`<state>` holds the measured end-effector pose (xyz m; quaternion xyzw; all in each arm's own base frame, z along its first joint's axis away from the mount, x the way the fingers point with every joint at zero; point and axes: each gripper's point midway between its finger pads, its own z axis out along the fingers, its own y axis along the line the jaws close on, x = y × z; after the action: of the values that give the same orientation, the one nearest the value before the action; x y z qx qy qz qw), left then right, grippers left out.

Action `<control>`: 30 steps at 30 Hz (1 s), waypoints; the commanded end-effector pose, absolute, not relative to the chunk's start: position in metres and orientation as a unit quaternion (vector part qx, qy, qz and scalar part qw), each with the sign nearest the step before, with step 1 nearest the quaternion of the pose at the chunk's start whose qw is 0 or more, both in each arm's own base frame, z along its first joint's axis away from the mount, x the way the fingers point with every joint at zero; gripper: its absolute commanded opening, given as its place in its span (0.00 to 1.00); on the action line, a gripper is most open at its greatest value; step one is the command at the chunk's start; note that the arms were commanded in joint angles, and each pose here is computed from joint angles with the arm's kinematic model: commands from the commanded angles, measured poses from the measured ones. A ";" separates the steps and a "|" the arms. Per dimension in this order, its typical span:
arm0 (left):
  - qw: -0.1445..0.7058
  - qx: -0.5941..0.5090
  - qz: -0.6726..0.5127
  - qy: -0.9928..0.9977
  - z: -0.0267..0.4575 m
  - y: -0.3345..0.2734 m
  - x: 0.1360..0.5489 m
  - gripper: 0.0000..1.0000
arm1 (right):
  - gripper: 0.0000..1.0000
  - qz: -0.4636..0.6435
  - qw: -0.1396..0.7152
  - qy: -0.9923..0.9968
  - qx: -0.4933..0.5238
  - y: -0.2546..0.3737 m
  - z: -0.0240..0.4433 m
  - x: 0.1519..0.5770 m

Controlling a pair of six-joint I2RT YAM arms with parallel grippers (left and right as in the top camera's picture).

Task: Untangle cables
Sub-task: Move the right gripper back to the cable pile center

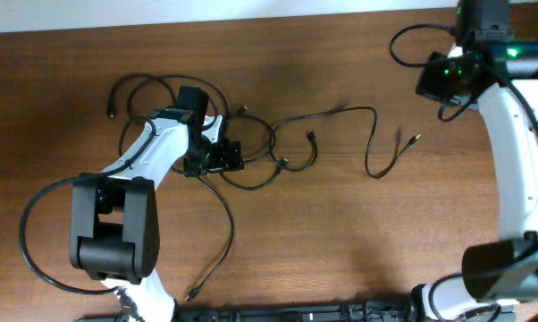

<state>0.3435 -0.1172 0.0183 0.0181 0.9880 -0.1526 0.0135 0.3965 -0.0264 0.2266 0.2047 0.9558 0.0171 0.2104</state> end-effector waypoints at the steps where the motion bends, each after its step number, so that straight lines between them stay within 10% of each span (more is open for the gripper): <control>1: 0.004 0.016 -0.162 0.987 0.014 -0.121 0.339 0.89 | 0.04 0.090 0.178 0.965 0.173 0.001 0.213 0.400; 26: 0.005 0.016 -0.162 0.987 0.014 -0.121 0.340 0.89 | 0.04 0.110 0.162 0.966 0.169 0.010 0.208 0.397; 30: 0.011 0.017 -0.163 0.986 0.015 -0.122 0.343 0.89 | 0.22 0.120 0.163 0.969 0.140 0.031 0.207 0.401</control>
<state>0.3463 -0.1188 0.0188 0.0192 0.9873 -0.1568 0.0192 0.3979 0.0118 0.2126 0.1683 0.9649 0.1094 0.1691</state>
